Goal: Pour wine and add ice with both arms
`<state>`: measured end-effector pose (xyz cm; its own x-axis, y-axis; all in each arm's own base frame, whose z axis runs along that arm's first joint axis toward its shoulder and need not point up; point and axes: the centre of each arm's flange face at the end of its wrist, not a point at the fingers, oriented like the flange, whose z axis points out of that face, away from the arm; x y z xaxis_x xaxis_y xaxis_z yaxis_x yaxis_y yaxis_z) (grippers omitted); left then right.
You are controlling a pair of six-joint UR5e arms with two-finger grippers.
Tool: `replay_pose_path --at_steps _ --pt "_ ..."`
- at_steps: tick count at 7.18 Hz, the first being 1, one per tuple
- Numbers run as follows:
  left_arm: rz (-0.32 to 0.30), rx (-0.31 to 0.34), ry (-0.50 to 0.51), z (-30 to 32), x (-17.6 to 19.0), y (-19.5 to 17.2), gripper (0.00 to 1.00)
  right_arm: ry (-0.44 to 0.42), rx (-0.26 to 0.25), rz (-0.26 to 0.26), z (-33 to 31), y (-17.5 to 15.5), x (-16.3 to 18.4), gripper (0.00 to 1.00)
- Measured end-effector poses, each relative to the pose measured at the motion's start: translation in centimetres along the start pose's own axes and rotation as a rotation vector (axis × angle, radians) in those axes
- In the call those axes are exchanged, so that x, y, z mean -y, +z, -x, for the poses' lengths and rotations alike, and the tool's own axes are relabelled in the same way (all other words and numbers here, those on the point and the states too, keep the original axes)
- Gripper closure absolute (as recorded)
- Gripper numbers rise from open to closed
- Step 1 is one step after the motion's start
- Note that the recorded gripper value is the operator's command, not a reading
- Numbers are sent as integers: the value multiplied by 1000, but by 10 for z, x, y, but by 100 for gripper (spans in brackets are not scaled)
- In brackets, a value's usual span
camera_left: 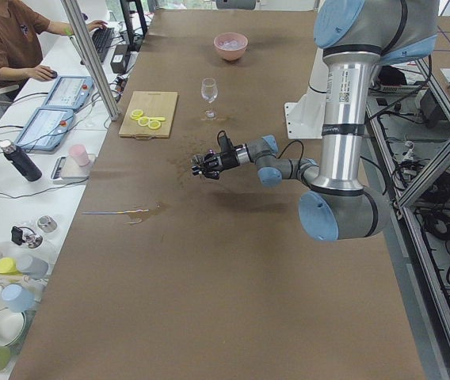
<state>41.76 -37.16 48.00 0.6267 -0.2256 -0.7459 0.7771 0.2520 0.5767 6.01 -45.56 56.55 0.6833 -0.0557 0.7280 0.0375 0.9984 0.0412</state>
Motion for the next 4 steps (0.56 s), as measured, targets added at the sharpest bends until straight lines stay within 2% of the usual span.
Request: replay_pose_path --at_steps 4 --pt "-102 -17 2 -3 -36 -5 100 1 0 1 0 1 0 0"
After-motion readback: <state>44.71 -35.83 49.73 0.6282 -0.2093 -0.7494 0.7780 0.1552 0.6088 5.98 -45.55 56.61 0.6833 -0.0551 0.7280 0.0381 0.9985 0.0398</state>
